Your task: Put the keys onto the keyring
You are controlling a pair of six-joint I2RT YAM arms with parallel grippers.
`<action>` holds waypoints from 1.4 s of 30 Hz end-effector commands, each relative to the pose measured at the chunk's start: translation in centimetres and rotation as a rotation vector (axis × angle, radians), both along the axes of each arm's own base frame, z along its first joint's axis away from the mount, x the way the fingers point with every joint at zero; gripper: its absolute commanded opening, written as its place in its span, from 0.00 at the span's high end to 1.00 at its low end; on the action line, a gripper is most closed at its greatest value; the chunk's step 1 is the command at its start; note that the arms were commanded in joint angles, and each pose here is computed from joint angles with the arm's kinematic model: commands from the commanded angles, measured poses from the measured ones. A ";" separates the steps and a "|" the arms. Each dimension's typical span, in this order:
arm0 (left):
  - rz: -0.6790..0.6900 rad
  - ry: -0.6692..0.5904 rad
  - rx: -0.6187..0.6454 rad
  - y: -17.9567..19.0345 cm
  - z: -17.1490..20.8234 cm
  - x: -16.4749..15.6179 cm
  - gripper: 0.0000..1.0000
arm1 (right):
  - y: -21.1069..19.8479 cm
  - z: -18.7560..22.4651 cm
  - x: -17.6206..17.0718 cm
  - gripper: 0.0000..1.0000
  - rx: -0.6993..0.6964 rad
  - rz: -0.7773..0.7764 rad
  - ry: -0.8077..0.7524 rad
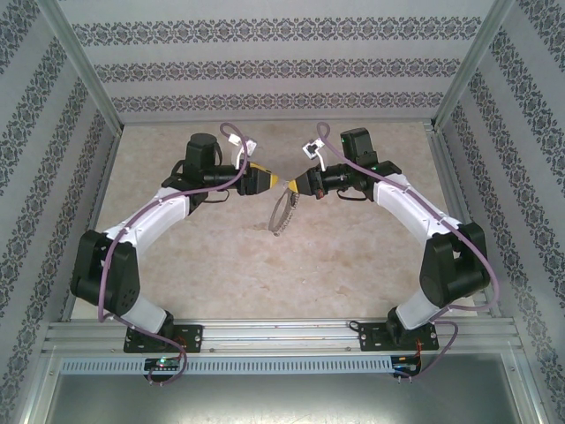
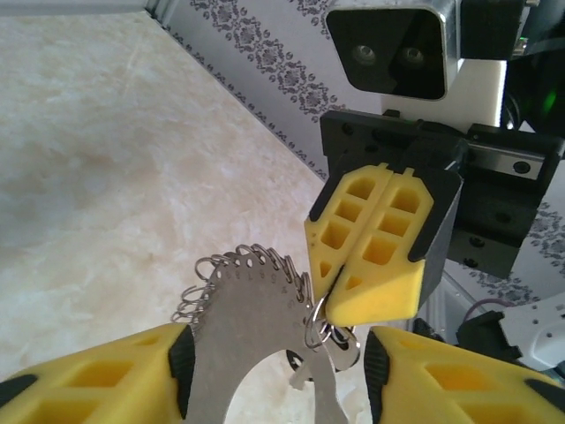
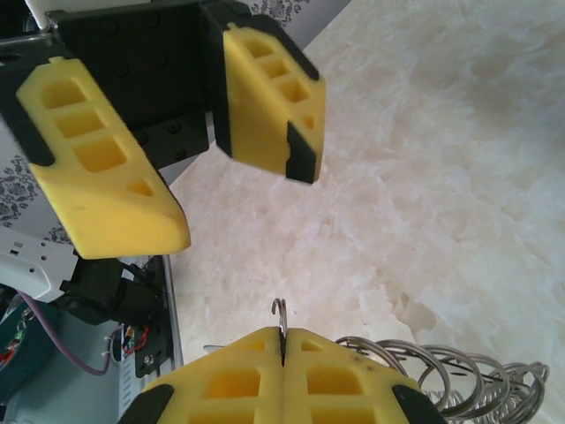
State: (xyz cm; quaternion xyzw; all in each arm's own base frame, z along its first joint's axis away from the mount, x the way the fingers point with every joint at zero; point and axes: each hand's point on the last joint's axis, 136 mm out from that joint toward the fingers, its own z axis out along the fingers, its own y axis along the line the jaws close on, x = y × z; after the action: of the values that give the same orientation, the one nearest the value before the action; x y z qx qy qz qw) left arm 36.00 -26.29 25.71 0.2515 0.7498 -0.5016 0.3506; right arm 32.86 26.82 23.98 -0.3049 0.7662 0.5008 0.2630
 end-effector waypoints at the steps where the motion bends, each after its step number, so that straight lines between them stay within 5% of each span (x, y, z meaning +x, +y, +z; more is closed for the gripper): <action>1: -0.057 -0.015 -0.050 -0.4 1.0 0.0 0.53 | 0.4 2.1 0.1 1.00 0.061 0.033 -0.043; 42: -0.153 -0.027 -0.081 -2.4 0.9 -1.5 0.57 | 1.7 2.7 0.4 1.00 0.093 0.056 -0.045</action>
State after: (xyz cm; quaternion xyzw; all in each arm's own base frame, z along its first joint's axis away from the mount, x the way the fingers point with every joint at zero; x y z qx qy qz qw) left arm 34.81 -27.96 24.81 0.2742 0.7270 -0.5444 0.3162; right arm 33.32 27.70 24.56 -0.3046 0.7524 0.5205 0.2650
